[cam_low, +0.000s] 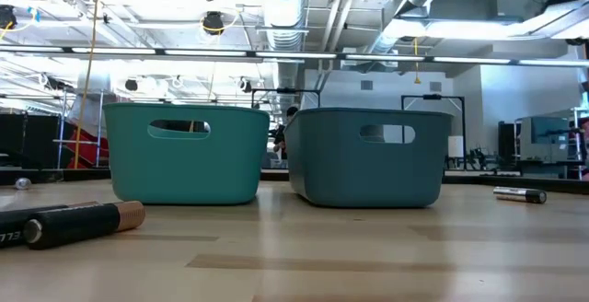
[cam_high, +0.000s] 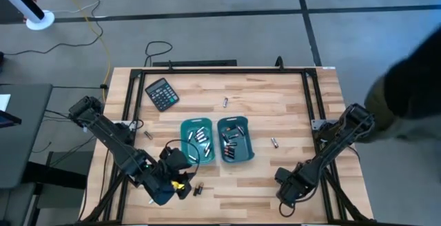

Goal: Sort batteries
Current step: Put the black battery into the blue bin

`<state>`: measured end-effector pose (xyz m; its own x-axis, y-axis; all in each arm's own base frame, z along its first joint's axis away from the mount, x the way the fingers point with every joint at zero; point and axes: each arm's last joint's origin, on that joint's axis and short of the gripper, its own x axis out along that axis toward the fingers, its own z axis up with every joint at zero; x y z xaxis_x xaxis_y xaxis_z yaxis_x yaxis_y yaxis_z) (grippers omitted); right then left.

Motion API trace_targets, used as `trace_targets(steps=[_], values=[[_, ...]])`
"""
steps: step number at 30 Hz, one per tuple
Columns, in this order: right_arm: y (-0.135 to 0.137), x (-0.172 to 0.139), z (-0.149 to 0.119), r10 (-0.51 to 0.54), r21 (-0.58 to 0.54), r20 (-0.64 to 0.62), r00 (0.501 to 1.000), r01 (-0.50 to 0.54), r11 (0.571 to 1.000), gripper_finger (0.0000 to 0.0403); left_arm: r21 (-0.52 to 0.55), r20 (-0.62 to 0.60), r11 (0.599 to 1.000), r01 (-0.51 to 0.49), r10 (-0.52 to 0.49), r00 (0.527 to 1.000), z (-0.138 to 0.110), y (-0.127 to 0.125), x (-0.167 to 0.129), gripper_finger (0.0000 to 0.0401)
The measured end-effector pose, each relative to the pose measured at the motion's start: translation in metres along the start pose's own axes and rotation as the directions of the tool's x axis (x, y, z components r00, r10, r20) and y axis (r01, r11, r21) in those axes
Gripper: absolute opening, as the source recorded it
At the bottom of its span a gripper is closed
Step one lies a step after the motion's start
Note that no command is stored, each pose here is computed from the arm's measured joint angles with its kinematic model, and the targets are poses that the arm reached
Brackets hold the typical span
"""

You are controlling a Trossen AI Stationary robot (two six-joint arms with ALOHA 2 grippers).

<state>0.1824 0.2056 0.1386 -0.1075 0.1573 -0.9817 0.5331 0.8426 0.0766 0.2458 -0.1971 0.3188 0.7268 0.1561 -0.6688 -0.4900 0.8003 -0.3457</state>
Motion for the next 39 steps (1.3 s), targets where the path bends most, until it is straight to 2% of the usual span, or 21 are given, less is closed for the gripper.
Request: trace_targets(steps=[7, 12, 15, 19, 22, 24, 28, 30, 34, 39], values=[[-0.012, 0.013, 0.002, -0.002, 0.034, 0.003, 1.0, 0.002, 0.999, 0.0067, 0.024, 0.0, 1.0, -0.002, 0.002, 1.0, 0.0, 0.0, 0.0, 0.016], [-0.011, 0.01, 0.004, -0.004, 0.05, 0.022, 1.0, 0.003, 0.999, 0.0016, 0.057, -0.007, 0.998, -0.016, 0.017, 1.0, -0.001, 0.002, 0.0, 0.016], [-0.009, 0.002, 0.004, -0.005, 0.058, 0.036, 0.999, 0.003, 0.998, 0.0008, 0.098, -0.032, 0.994, -0.057, 0.06, 0.998, -0.006, 0.006, -0.001, 0.016], [-0.013, -0.025, 0.002, -0.028, 0.106, 0.149, 0.988, 0.013, 0.994, 0.0013, 0.124, -0.071, 0.986, -0.113, 0.122, 0.99, -0.015, 0.012, -0.005, 0.016], [-0.014, -0.056, -0.001, 0.037, 0.148, 0.266, 0.963, -0.079, 0.986, 0.0014, 0.145, -0.076, 0.978, -0.147, 0.159, 0.984, -0.017, 0.016, -0.007, 0.016], [-0.022, -0.074, -0.006, 0.041, 0.172, 0.316, 0.948, -0.1, 0.98, 0.0015, 0.163, -0.077, 0.975, -0.151, 0.166, 0.983, -0.017, 0.017, -0.007, 0.016], [-0.035, -0.119, -0.008, 0.081, 0.205, 0.493, 0.866, -0.206, 0.957, 0.0015, 0.221, -0.079, 0.964, -0.147, 0.167, 0.983, -0.017, 0.017, -0.007, 0.016], [-0.042, -0.138, -0.005, 0.067, 0.216, 0.559, 0.826, -0.224, 0.95, 0.0015, 0.242, -0.081, 0.959, -0.144, 0.168, 0.982, -0.017, 0.017, -0.007, 0.016], [-0.045, -0.177, 0.017, 0.068, 0.177, 0.648, 0.759, -0.237, 0.955, 0.0013, 0.286, -0.083, 0.947, -0.147, 0.177, 0.981, -0.018, 0.018, -0.007, 0.016], [-0.041, -0.207, 0.081, 0.003, 0.135, 0.697, 0.717, -0.135, 0.982, 0.0012, 0.292, -0.09, 0.933, -0.211, 0.246, 0.965, -0.025, 0.031, 0.002, 0.016]])
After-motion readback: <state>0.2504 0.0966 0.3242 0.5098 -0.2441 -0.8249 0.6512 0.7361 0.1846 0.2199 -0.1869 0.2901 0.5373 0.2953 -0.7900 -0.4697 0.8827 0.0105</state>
